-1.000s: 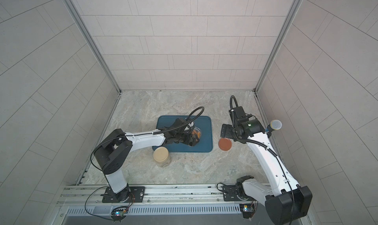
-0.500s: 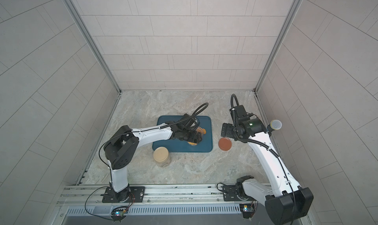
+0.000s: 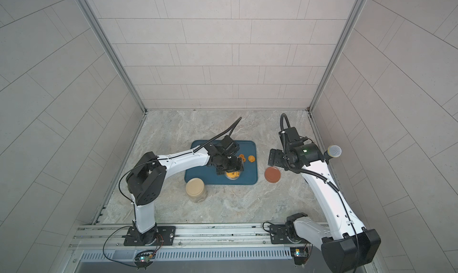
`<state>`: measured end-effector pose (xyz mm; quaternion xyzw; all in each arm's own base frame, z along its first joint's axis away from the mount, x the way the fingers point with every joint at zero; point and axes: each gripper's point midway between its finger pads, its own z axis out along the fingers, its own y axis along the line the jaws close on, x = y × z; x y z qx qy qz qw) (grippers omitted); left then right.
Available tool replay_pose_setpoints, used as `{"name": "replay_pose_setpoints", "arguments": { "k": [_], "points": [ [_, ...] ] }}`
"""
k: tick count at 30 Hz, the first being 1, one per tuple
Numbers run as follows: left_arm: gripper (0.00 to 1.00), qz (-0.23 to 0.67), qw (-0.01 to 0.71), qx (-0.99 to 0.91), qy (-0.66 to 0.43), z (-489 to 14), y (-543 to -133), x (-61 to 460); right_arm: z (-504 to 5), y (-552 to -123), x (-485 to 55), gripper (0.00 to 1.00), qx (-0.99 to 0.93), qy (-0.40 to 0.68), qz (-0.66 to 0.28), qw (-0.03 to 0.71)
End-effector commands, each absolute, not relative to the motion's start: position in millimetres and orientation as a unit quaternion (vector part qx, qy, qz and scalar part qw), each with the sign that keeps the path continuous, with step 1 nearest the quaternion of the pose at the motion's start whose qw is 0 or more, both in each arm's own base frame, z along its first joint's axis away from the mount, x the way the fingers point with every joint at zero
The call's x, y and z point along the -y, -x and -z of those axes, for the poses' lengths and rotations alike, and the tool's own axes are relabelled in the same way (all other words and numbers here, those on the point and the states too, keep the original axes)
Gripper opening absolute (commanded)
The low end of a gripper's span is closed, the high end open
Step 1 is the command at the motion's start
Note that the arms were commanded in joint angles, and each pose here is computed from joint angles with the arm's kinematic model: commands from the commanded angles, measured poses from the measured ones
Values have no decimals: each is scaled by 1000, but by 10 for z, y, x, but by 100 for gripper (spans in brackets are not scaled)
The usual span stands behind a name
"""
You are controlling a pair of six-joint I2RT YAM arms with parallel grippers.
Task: Pour the cookies out of the jar
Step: Pour the cookies in the jar onto the tray.
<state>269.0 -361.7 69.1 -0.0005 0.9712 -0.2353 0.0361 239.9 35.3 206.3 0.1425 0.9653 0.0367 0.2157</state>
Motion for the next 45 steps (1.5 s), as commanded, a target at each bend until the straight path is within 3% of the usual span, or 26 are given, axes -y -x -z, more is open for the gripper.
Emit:
{"name": "replay_pose_setpoints", "arguments": {
  "k": [1, 11, 15, 19, 25, 29, 34, 41, 45],
  "points": [
    [0, 265, 39, -963, 23, -996, -2661, 3722, -2168, -2332, -283, 95, -962, -153, -29, 224],
    [0, 383, -6, -912, 148, -1165, -2733, 3947, -2162, -2322, -296, 95, -961, -156, -34, 225],
    [0, 369, 7, -913, 173, -1149, -2769, 3799, -2138, -2298, -278, 95, -962, -154, -29, 222],
    [0, 450, -18, -864, 226, -1276, -2848, 3973, -2137, -2304, -297, 95, -961, -155, -35, 224],
    [0, 449, -26, -854, 262, -1321, -2894, 3913, -2123, -2304, -299, 95, -961, -156, -36, 224],
    [0, 478, -20, -838, 263, -1628, -2887, 3978, -2121, -2299, -283, 95, -961, -154, -32, 225],
    [0, 466, -42, -839, 279, -1422, -2865, 3961, -2082, -2321, -299, 94, -962, -156, -34, 220],
    [0, 480, -79, -814, 317, -1532, -2702, 4044, -2127, -2332, -263, 95, -962, -154, -24, 226],
    [0, 486, -64, -803, 338, -1534, -2802, 3981, -2120, -2349, -291, 95, -961, -158, -33, 226]
  ]
}}
